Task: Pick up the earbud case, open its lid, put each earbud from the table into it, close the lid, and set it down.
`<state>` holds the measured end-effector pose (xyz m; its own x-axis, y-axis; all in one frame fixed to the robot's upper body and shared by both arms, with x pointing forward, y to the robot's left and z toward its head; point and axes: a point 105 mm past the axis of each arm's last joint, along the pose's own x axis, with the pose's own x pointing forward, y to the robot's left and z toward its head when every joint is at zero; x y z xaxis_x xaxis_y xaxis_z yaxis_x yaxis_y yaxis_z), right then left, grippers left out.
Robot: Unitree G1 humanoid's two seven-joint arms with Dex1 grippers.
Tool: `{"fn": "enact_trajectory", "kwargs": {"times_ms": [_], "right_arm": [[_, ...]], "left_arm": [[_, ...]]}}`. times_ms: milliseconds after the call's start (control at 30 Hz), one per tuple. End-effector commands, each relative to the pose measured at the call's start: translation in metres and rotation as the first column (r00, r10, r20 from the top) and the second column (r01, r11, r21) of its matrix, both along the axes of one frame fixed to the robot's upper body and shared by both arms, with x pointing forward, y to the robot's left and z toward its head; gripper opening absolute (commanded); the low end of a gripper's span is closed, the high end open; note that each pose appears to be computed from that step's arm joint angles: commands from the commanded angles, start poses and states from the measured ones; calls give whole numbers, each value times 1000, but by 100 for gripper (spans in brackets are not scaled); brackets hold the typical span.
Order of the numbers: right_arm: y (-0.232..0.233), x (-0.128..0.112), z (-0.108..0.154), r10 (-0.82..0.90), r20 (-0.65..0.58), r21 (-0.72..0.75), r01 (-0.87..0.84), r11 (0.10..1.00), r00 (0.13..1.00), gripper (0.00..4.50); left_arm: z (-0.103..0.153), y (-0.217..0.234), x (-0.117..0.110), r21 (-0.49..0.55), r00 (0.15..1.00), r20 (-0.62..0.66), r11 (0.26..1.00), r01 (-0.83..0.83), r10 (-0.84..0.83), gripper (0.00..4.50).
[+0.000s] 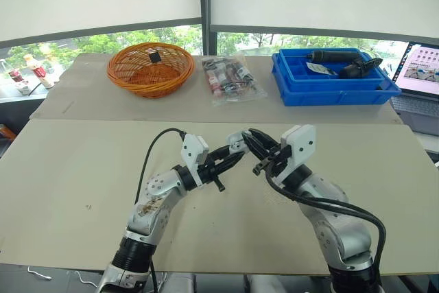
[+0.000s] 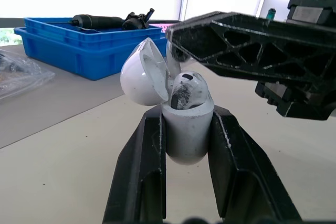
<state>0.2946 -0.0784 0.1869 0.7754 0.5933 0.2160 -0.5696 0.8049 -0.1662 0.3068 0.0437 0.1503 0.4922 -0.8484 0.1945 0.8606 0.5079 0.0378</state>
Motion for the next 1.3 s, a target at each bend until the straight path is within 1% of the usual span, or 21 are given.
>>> {"fn": "enact_trajectory", "kwargs": {"times_ms": [33, 167, 233, 300, 333, 433, 567, 667, 733, 800, 867, 900, 933, 1033, 1100, 1167, 1233, 1300], "right_arm": [[2, -4, 5, 2, 62, -35, 1, 999, 998, 32], [9, -6, -2, 12, 68, -91, -6, 996, 998, 32], [10, -8, -4, 10, 62, -83, -5, 997, 998, 32], [10, -10, -2, 11, 59, -65, -8, 998, 998, 138], [10, -12, 0, 18, 58, -56, -15, 998, 998, 167], [5, -19, 12, 28, 69, -50, -25, 998, 997, 271], [-25, -27, 30, -20, 65, -34, 22, 999, 998, 272], [-54, -28, 43, -71, 50, -44, 73, 996, 996, 272], [-70, -25, 49, -87, 37, -95, 90, 991, 996, 272], [-81, -21, 48, -59, -14, -213, 55, 975, 998, 272], [-86, -18, 42, -26, -96, -298, -4, 955, 995, 219], [-86, -19, 33, 3, -166, -362, -63, 930, 986, 194], [-86, -21, 27, 30, -218, -401, -118, 908, 976, 155], [-81, -27, 17, 100, -335, -432, -247, 867, 937, 50], [-76, -32, 13, 151, -402, -416, -327, 849, 903, 0], [-70, -38, 11, 194, -447, -409, -392, 824, 873, 0], [-58, -52, 8, 284, -482, -369, -486, 792, 829, 0], [-52, -65, 5, 334, -508, -339, -541, 770, 794, 0]], "left_arm": [[15, -1, -3, -21, 998, 55, 1000, 12, -11, 58], [17, -1, -3, -22, 998, 59, 1000, 13, -11, 58], [17, -1, -3, -20, 998, 62, 1000, 16, -15, 58], [17, -2, -4, -14, 998, 67, 1000, 21, -20, 58], [17, -2, -4, -11, 997, 69, 1000, 23, -22, 58], [15, 0, -4, -2, 997, 70, 1000, 24, -24, 58], [11, 3, -1, 27, 997, 73, 999, 36, -37, 58], [7, -2, -5, 55, 990, 59, 991, 124, -127, 58], [3, -9, -16, 90, 969, 49, 967, 238, -243, 58], [-3, -19, -32, 132, 921, 27, 914, 383, -390, 58], [-8, -26, -45, 162, 872, 8, 861, 481, -489, 58], [-9, -29, -50, 178, 850, 6, 837, 518, -527, 58], [-10, -32, -54, 186, 834, 4, 820, 541, -552, 58], [-11, -35, -59, 197, 809, 3, 793, 576, -588, 58], [-13, -36, -60, 199, 804, 2, 788, 582, -595, 58], [-13, -37, -59, 199, 802, 5, 787, 584, -597, 58], [-12, -39, -56, 206, 808, 16, 793, 573, -588, 58], [-12, -39, -54, 206, 815, 21, 800, 563, -579, 58]]}}
